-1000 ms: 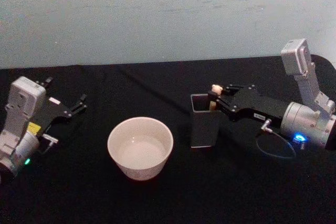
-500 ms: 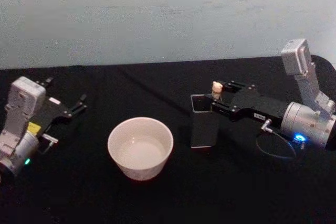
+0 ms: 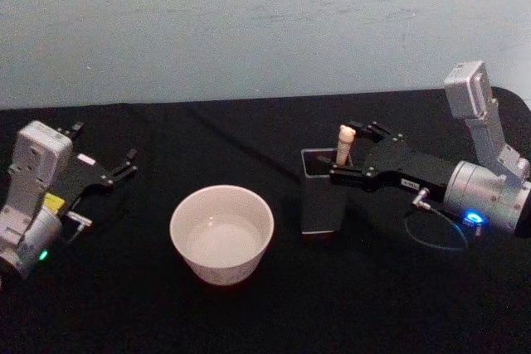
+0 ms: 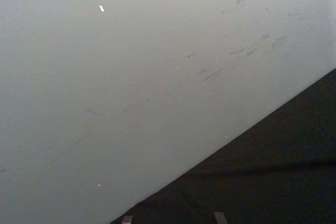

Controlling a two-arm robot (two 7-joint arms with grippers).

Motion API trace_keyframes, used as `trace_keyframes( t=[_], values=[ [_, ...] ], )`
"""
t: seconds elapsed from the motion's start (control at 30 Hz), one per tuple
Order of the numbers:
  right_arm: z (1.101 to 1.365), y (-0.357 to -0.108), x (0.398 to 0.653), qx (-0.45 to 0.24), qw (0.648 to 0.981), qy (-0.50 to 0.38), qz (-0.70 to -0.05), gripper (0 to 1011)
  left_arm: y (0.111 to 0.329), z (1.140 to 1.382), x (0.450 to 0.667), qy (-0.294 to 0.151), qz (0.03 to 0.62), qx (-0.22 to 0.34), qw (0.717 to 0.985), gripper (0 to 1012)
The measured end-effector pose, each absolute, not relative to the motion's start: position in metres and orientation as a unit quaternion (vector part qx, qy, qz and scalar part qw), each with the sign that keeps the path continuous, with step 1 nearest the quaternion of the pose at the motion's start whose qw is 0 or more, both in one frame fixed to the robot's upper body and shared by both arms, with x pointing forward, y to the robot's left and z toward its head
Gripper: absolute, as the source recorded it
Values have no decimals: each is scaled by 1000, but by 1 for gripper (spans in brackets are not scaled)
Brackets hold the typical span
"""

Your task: Pick up the stirring spoon with one hand, stir inside the cup, then place it back in its original position.

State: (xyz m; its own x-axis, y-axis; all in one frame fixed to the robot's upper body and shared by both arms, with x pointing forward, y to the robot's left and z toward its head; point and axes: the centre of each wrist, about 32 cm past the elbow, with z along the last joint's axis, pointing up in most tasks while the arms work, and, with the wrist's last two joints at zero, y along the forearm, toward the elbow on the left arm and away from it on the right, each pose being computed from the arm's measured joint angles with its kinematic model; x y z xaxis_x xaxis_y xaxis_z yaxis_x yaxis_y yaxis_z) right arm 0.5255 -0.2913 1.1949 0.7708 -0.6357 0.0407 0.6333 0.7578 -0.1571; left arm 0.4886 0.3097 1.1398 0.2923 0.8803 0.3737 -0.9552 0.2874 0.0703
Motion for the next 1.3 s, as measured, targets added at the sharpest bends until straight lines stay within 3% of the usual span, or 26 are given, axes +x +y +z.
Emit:
trace_keyframes(
  t=[0.07,0.43,0.8,1.07,1.3],
  values=[
    [1195,-291,526,-81,937,8,-338,1000,310,1140,489,-132,580,142,791,1002],
    [1196,-291,523,-59,924,-20,-378,1002,310,1140,489,-132,580,142,791,1002],
    [1196,-287,514,15,854,-70,-515,1002,310,1140,489,-132,580,142,791,1001],
    [1174,-280,508,-43,800,-93,-591,1002,310,1140,489,-132,580,141,791,1001],
    [1144,-274,502,-98,778,-107,-612,1002,310,1140,489,-132,580,141,791,1002]
  ],
)
